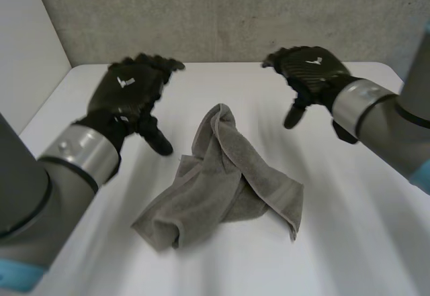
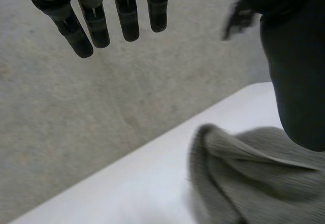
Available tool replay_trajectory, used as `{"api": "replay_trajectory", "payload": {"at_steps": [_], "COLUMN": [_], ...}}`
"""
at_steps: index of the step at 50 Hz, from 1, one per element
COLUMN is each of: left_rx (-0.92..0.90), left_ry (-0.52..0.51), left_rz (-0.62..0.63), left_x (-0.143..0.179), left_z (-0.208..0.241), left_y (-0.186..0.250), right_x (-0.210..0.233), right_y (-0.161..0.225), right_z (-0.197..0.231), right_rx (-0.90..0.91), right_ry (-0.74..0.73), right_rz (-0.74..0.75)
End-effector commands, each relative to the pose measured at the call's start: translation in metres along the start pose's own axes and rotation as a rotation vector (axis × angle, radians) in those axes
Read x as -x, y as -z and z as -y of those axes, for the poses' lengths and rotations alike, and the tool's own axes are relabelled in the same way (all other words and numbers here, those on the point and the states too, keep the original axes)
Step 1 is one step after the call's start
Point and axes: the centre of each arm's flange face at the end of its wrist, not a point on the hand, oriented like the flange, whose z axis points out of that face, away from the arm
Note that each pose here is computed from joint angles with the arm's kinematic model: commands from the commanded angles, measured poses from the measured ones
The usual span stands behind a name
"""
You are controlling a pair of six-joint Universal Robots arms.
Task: Fold the towel.
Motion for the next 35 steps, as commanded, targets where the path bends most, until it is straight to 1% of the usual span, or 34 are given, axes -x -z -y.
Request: {"api": "replay_trajectory", "payload": {"at_steps": [1, 2, 4, 5, 7, 10, 12, 15, 17, 23, 26, 31, 35], "left_rx": [-0.008, -0.008, 0.007, 0.007, 0.057, 0.084, 0.129, 0.147, 0.17, 0.186, 0.208, 0.224, 0.259], "left_ry": [-0.001, -0.001, 0.0, 0.0, 0.01, 0.017, 0.029, 0.035, 0.039, 0.042, 0.046, 0.048, 0.058], "left_rz": [-0.058, -0.058, -0.095, -0.095, -0.117, -0.129, -0.142, -0.145, -0.146, -0.15, -0.159, -0.177, -0.199], "left_x": [0.014, 0.014, 0.017, 0.017, 0.019, 0.019, 0.018, 0.018, 0.019, 0.019, 0.017, 0.014, 0.011], "left_z": [-0.01, -0.01, -0.02, -0.02, -0.036, -0.044, -0.059, -0.067, -0.083, -0.103, -0.119, -0.13, -0.147], "left_y": [-0.052, -0.052, -0.074, -0.074, -0.092, -0.1, -0.115, -0.122, -0.138, -0.152, -0.159, -0.162, -0.168], "right_x": [-0.005, -0.001, 0.003, 0.006, 0.009, 0.017, 0.019, 0.02, 0.022, 0.038, 0.044, 0.046, 0.053], "right_y": [0.035, 0.041, 0.046, 0.049, 0.053, 0.059, 0.061, 0.061, 0.063, 0.063, 0.063, 0.061, 0.059], "right_z": [-0.018, -0.025, -0.034, -0.042, -0.049, -0.065, -0.071, -0.084, -0.091, -0.107, -0.125, -0.13, -0.133], "right_rx": [0.068, 0.084, 0.102, 0.119, 0.132, 0.16, 0.162, 0.158, 0.154, 0.181, 0.235, 0.248, 0.247], "right_ry": [0.011, 0.014, 0.014, 0.014, 0.012, -0.004, -0.004, -0.002, 0.003, 0.011, 0.003, -0.003, -0.009], "right_rz": [-0.066, -0.063, -0.058, -0.053, -0.051, -0.048, -0.057, -0.09, -0.107, -0.088, -0.073, -0.072, -0.052]}}
